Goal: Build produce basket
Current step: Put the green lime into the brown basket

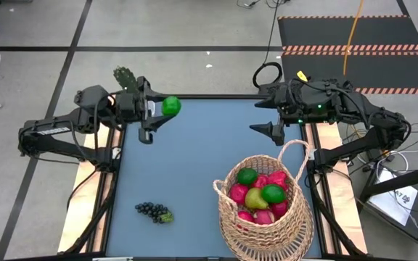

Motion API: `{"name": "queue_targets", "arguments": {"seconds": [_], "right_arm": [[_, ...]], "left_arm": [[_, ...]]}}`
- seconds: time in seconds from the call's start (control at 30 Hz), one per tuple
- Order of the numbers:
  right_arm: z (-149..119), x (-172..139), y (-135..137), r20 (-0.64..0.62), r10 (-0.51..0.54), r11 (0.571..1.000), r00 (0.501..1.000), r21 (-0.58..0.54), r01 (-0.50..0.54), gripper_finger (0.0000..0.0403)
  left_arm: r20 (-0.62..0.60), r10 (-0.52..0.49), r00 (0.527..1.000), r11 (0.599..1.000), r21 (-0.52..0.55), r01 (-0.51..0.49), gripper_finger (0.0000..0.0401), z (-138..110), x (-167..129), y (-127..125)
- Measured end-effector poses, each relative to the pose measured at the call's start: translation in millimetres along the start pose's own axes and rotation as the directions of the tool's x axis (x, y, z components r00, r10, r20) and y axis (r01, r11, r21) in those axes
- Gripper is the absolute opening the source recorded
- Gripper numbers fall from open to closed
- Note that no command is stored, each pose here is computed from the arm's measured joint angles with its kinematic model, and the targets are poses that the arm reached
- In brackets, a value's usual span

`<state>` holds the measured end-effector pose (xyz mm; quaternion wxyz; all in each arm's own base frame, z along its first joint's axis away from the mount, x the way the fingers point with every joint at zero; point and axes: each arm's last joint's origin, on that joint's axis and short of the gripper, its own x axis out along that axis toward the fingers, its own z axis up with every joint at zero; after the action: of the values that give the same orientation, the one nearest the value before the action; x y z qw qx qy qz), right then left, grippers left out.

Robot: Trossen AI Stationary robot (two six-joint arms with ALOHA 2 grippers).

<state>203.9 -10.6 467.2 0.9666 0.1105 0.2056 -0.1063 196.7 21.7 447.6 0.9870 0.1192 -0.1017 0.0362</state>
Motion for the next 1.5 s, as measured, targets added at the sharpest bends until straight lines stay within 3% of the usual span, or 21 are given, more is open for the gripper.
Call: {"name": "queue_targets", "arguments": {"seconds": [0.23, 0.6, 0.93, 1.2, 1.5], "right_arm": [[0.0, 0.0, 0.0, 0.0, 0.0, 1.0, 1.0, 0.0, 0.0, 0.0389], [0.0, 0.0, 0.0, 0.0, 0.0, 1.0, 1.0, 0.0, 0.0, 0.0389], [0.0, 0.0, 0.0, 0.0, 0.0, 1.0, 1.0, 0.0, 0.0, 0.0389], [0.0, 0.0, 0.0, -0.001, 0.001, 1.0, 1.0, 0.0, -0.001, 0.0389], [0.0, 0.0, 0.0, -0.001, 0.001, 1.0, 1.0, 0.0, -0.001, 0.0389]], "left_arm": [[0.0, 0.001, 1.0, 0.983, 0.185, -0.001, 0.0239, 0.0, 0.0, 0.1], [-0.003, 0.013, 1.0, 0.945, 0.326, -0.012, 0.0239, -0.4, -0.1, 2.1], [-0.006, 0.028, 1.0, 0.84, 0.541, -0.021, 0.0239, -0.5, -0.1, 2.6], [-0.01, 0.048, 0.999, 0.779, 0.626, -0.032, 0.0239, -0.6, -0.2, 3.2], [-0.013, 0.063, 0.998, 0.782, 0.622, -0.041, 0.0239, -0.7, -0.2, 3.6]]}}
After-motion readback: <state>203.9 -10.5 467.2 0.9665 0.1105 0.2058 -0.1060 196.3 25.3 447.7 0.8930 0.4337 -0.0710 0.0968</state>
